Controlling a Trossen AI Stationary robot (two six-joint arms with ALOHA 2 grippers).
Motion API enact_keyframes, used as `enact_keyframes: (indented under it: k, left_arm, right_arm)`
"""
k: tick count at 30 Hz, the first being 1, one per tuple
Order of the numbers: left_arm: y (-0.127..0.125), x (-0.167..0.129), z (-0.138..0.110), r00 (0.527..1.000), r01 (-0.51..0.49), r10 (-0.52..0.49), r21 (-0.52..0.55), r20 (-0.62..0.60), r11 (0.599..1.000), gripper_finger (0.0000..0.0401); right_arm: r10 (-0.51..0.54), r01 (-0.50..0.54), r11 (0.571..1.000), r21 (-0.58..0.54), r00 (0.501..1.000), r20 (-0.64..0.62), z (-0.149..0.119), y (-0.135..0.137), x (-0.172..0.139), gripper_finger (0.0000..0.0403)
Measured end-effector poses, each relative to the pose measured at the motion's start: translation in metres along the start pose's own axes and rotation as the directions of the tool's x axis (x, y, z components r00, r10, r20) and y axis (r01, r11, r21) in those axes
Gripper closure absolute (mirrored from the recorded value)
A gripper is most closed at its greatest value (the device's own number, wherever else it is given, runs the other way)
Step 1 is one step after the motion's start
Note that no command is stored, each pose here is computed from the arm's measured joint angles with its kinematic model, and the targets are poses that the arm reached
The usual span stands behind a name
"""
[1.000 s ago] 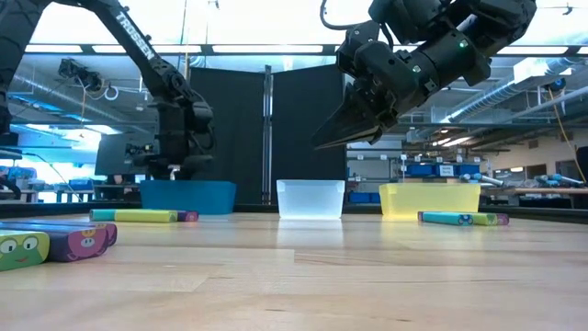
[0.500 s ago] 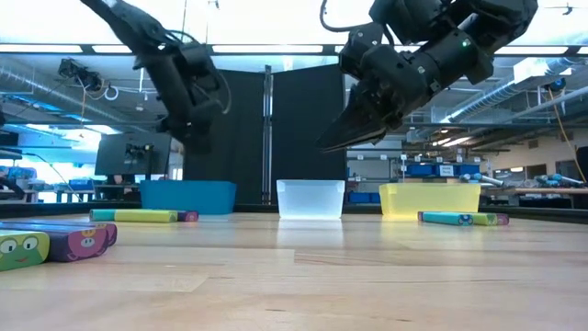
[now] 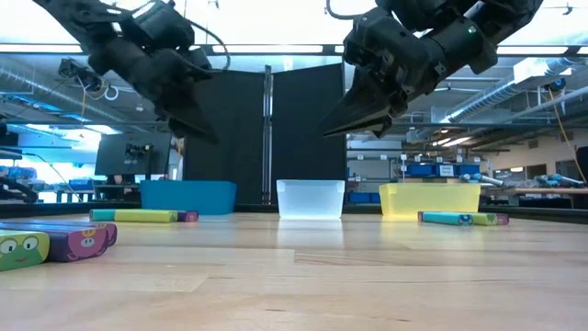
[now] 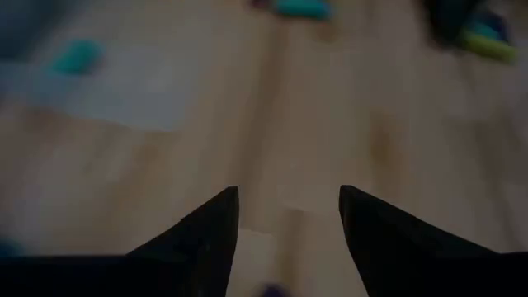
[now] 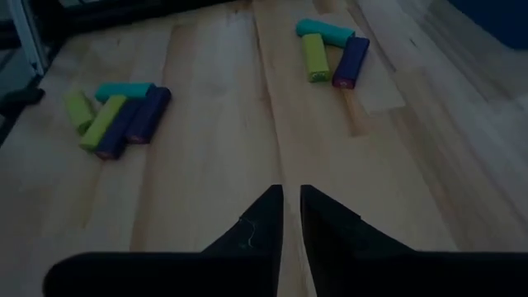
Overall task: Sort blocks
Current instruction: Put the violet block into the yellow bin
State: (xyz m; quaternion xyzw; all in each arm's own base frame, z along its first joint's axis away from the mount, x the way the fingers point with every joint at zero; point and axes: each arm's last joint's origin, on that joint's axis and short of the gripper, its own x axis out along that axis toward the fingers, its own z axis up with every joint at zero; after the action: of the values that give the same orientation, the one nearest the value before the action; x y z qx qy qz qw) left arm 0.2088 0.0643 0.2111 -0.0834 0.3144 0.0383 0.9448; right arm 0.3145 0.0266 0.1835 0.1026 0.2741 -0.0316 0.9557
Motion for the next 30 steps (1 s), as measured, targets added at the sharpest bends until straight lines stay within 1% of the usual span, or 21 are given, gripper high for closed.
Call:
enact_keyframes:
  k: [3, 7, 9, 11, 15, 18, 20, 24, 27, 30]
  left_arm:
    - [-0.029, 0.006, -0.004, 0.993, 0.11, -0.107, 0.072, -0.044, 0.991, 0.0183]
    - [-0.069, 0.008, -0.012, 0.965, 0.253, -0.239, 0.138, -0.107, 0.958, 0.0183]
    - [-0.086, 0.007, -0.015, 0.947, 0.312, -0.294, 0.146, -0.132, 0.939, 0.0183]
    - [-0.101, 0.005, -0.021, 0.933, 0.343, -0.321, 0.13, -0.164, 0.93, 0.0183]
    - [-0.127, 0.005, -0.034, 0.921, 0.35, -0.321, 0.106, -0.222, 0.931, 0.0183]
    - [-0.143, 0.011, -0.045, 0.915, 0.342, -0.304, 0.113, -0.264, 0.933, 0.0183]
    - [-0.152, 0.016, -0.055, 0.91, 0.329, -0.282, 0.115, -0.303, 0.937, 0.0183]
    - [-0.164, 0.027, -0.068, 0.911, 0.29, -0.243, 0.097, -0.334, 0.952, 0.0187]
    - [-0.169, 0.036, -0.074, 0.916, 0.262, -0.219, 0.087, -0.336, 0.961, 0.0208]
    - [-0.17, 0.042, -0.077, 0.918, 0.248, -0.209, 0.076, -0.336, 0.966, 0.0249]
  right_arm:
    - [0.009, -0.009, 1.0, 0.008, 1.0, 0.009, 0.0, 0.003, 0.0, 0.0343]
    - [0.02, -0.02, 0.999, 0.026, 1.0, 0.004, -0.001, 0.007, -0.001, 0.0343]
    - [0.028, -0.028, 0.999, 0.033, 1.0, 0.003, -0.002, 0.01, -0.001, 0.0343]
    - [0.036, -0.036, 0.999, 0.03, 0.999, 0.001, -0.003, 0.013, -0.001, 0.0343]
    - [0.056, -0.056, 0.998, 0.017, 0.998, -0.003, -0.005, 0.02, -0.002, 0.0343]
    - [0.068, -0.068, 0.998, 0.01, 0.998, -0.002, -0.005, 0.024, -0.003, 0.0343]
    - [0.074, -0.074, 0.997, 0.007, 0.997, -0.002, -0.006, 0.026, -0.003, 0.0343]
    - [0.082, -0.082, 0.997, 0.0, 0.997, 0.001, -0.007, 0.029, -0.004, 0.0343]
    - [0.071, -0.071, 0.997, -0.004, 0.997, 0.005, -0.007, 0.031, -0.004, 0.0345]
    - [0.067, -0.067, 0.998, -0.005, 0.998, 0.007, -0.007, 0.031, -0.004, 0.0352]
